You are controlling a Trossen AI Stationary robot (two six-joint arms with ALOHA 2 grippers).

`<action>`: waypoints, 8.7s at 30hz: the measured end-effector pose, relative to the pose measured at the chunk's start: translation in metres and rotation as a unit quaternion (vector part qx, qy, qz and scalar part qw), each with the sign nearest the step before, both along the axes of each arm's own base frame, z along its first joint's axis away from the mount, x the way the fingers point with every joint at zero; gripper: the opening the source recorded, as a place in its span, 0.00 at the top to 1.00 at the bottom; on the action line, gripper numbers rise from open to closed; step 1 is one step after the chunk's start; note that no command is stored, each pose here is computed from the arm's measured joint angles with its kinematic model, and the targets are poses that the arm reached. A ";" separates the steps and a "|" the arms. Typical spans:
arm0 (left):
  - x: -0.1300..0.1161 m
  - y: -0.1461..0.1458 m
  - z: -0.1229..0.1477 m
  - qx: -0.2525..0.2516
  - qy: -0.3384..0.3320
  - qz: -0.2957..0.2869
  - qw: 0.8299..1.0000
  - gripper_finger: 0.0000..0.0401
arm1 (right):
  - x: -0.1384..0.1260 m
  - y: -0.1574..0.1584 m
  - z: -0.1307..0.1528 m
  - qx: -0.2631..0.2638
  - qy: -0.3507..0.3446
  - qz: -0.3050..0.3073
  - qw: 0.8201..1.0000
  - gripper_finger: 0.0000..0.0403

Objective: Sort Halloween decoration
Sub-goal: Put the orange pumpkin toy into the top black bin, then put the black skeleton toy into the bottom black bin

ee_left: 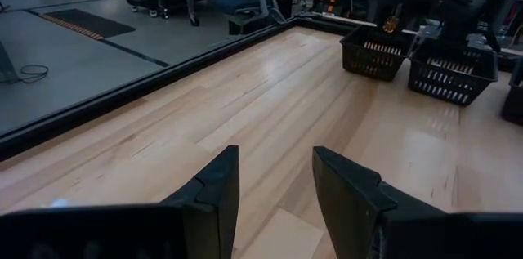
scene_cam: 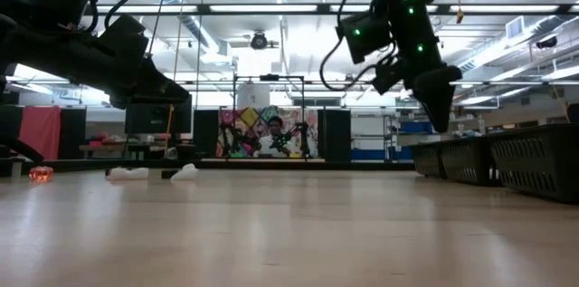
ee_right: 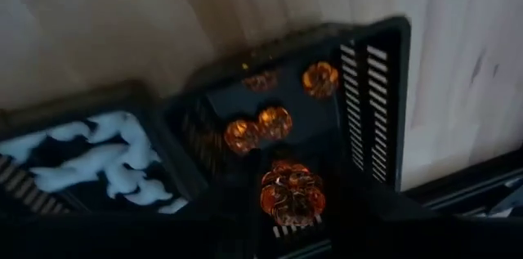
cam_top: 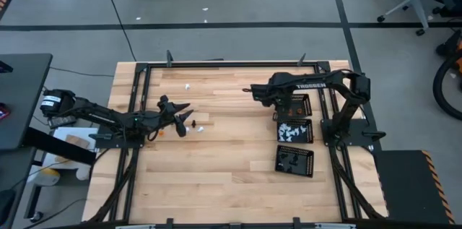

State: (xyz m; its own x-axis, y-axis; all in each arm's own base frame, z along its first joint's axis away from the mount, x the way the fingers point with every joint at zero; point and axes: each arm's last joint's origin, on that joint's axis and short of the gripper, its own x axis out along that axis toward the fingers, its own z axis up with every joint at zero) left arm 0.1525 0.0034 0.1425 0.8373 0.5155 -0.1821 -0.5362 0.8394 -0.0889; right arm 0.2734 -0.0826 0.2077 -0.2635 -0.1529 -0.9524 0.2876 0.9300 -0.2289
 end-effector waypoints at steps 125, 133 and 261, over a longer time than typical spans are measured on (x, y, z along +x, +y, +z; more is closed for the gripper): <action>-0.023 -0.009 0.011 0.156 0.113 -0.007 0.981 0.65 | 0.245 0.035 -0.111 -0.013 -0.596 0.238 0.767 0.36; -0.023 -0.009 0.010 0.154 0.112 -0.006 0.982 0.65 | 0.242 0.026 -0.114 0.002 -0.585 0.222 0.780 0.40; -0.024 -0.009 0.009 0.138 0.108 -0.003 0.985 0.65 | 0.156 0.121 0.014 0.172 -0.167 0.162 0.957 0.85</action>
State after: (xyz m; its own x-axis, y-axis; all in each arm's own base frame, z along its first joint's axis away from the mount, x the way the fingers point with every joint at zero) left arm 0.1287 -0.0057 0.1516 0.7975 0.5659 -0.2091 -0.5131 0.8185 0.2583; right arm 0.4298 0.0385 0.2219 0.0734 0.1628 -0.9839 -0.0247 0.9866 0.1614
